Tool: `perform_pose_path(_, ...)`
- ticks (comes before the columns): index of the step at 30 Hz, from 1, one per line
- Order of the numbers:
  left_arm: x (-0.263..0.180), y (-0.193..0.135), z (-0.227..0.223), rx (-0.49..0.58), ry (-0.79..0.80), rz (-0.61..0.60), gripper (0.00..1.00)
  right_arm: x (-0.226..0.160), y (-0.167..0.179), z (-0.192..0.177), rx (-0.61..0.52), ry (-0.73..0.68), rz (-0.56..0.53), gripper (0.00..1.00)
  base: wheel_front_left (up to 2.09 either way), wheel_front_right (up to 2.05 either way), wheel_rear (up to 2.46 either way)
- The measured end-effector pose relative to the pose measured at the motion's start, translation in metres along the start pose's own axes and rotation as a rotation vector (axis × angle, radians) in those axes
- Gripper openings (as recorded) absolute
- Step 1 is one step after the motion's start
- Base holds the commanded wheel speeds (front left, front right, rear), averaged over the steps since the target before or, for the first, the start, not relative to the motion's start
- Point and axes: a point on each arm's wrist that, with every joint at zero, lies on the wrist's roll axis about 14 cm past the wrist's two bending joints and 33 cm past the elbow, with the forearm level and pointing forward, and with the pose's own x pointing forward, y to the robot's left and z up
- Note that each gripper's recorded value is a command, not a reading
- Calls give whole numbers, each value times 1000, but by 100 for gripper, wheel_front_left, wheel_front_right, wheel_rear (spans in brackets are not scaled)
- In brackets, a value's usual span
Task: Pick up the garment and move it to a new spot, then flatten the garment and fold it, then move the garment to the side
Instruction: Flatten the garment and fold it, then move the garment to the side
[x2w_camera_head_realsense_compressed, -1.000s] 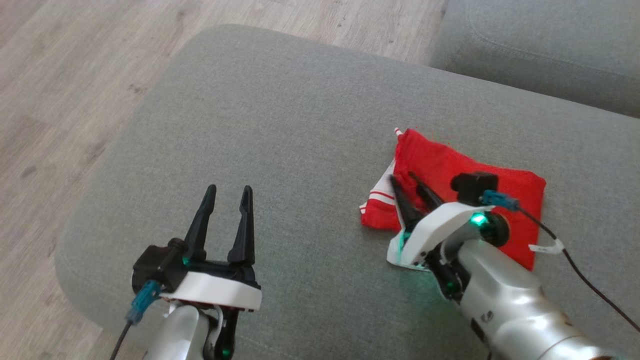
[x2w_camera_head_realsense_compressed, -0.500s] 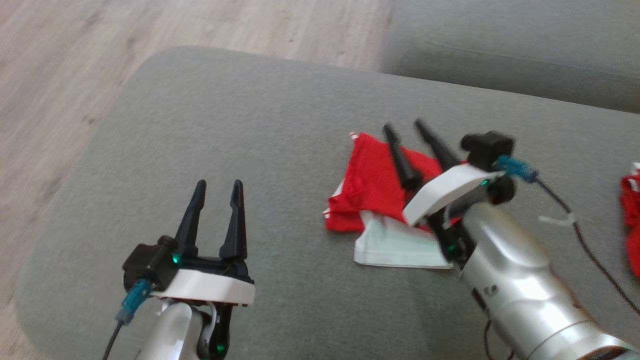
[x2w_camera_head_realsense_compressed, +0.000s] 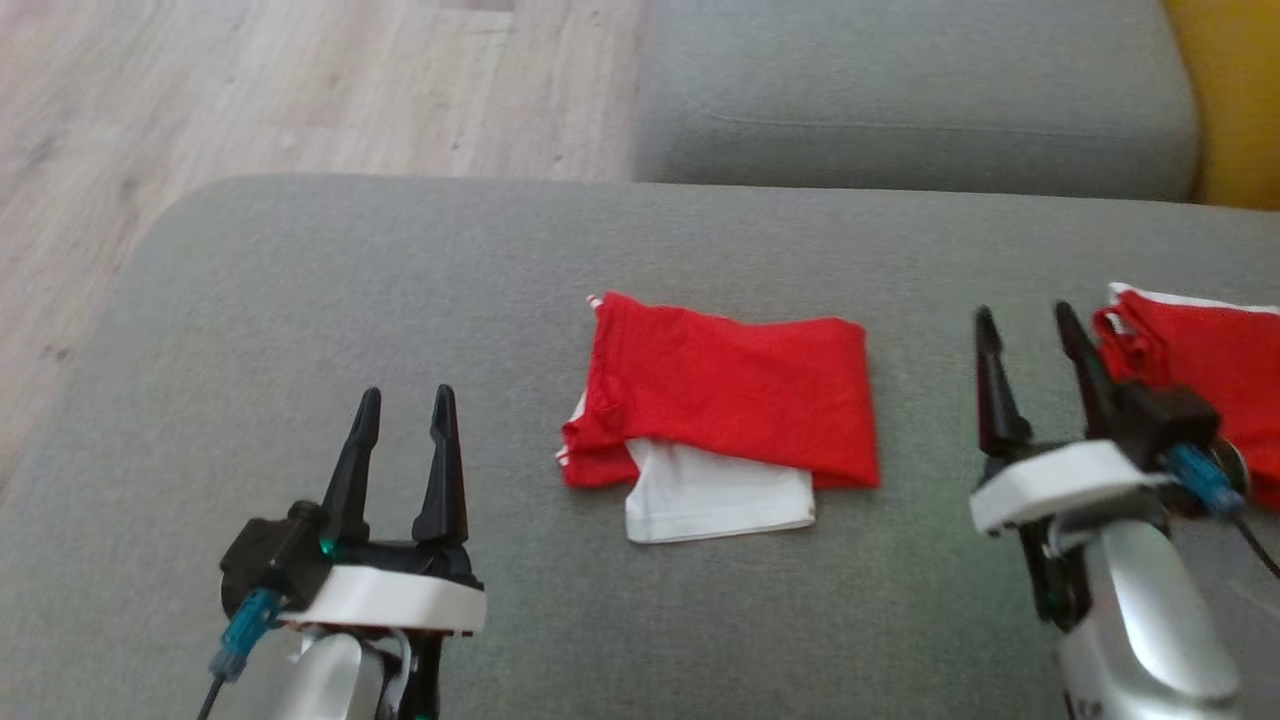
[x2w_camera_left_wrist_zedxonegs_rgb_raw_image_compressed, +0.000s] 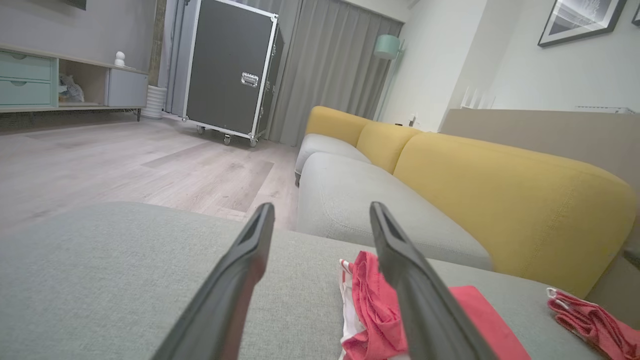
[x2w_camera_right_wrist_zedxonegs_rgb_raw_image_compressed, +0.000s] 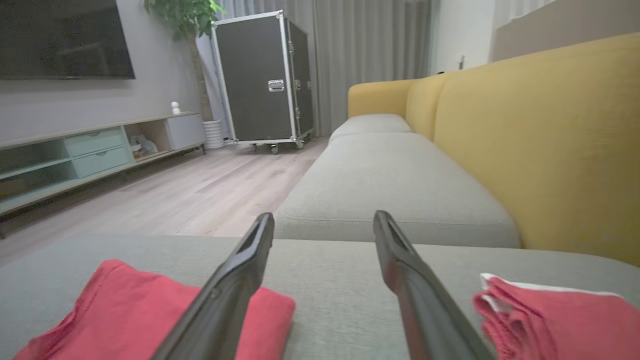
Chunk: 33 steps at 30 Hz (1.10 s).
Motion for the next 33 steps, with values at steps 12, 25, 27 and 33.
perform_pose_path(12, -1, -6, -13, 1, 35, -25, 100, -60, -32, -18, 53, 23, -128, 100, 0, 0, 0)
perform_pose_path(25, -6, -3, -16, 0, 44, -21, 100, -43, -12, -33, 39, 80, -61, 100, 0, 0, 0)
perform_pose_path(27, -7, -2, -17, 0, 48, -18, 100, -38, -9, -35, 40, 93, -50, 100, 0, 0, 0)
perform_pose_path(33, -4, 9, -18, 7, 54, 13, 100, -9, 6, -64, 110, 237, -9, 100, 0, 0, 0)
